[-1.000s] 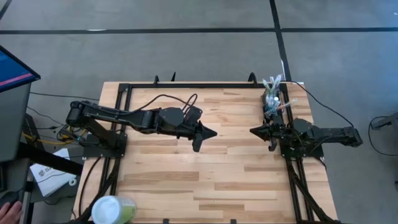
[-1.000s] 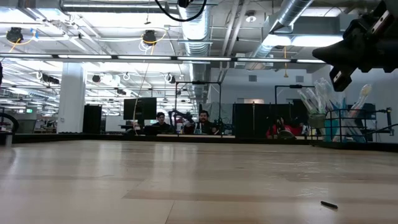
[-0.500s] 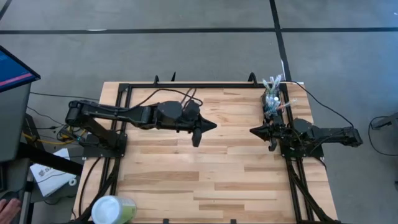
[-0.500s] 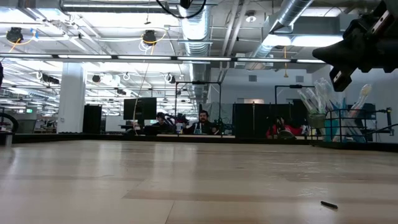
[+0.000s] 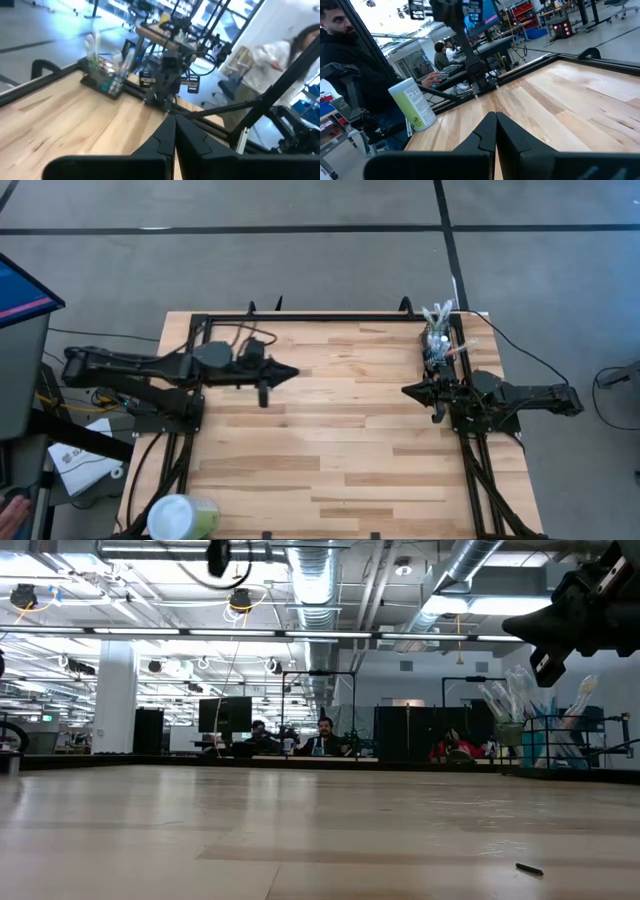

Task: Pick & Place toothbrushing station
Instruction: Return to Home Position

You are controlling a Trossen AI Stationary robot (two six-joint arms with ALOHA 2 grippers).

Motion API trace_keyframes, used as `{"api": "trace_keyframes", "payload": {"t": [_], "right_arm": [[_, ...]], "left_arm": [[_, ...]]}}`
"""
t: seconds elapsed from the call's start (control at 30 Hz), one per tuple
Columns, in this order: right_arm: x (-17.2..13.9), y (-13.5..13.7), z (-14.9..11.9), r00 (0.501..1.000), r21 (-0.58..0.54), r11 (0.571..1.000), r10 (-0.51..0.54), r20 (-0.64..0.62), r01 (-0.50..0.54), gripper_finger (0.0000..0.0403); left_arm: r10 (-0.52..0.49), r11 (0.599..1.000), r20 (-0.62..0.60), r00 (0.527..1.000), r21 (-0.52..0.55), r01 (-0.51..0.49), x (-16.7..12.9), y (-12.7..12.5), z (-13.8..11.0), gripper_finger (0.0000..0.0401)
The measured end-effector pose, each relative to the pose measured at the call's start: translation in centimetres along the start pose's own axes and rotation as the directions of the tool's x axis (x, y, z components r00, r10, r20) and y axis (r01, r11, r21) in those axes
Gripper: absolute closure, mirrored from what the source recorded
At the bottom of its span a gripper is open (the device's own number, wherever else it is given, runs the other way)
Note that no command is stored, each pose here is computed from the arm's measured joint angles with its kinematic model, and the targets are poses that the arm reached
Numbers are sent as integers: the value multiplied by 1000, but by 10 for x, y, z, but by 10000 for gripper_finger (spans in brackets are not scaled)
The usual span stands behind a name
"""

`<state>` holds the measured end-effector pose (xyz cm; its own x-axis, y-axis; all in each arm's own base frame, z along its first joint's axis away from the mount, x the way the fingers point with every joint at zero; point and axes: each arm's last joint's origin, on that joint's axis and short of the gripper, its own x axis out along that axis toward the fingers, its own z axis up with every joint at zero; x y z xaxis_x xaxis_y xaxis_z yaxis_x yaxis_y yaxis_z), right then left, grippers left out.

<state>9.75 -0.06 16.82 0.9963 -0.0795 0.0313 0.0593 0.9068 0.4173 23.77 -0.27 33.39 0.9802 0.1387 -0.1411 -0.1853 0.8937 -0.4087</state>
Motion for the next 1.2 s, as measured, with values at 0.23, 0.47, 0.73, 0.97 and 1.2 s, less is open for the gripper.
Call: {"api": "trace_keyframes", "payload": {"t": [0.23, 0.47, 0.73, 0.97, 1.2], "right_arm": [[0, 0, 0, 1000, 0, 1000, 0, -1, 0, 403], [0, 0, 0, 1000, 0, 1000, 0, -1, 0, 403], [0, 0, 0, 1000, 0, 1000, 0, -1, 0, 403], [0, 0, 0, 1000, 0, 1000, 0, -1, 0, 403], [0, 0, 0, 1000, 0, 1000, 0, -1, 0, 403]], "left_arm": [[-17, 1000, 107, 994, -18, 19, -42, 28, -29, 401], [-15, 999, 149, 989, -26, 19, -71, 51, -60, 401], [-13, 999, 214, 977, -35, 21, -88, 71, -89, 401], [-15, 999, 238, 971, -40, 26, -92, 84, -115, 401], [-42, 997, 300, 953, -44, 58, -94, 93, -133, 401]]}}
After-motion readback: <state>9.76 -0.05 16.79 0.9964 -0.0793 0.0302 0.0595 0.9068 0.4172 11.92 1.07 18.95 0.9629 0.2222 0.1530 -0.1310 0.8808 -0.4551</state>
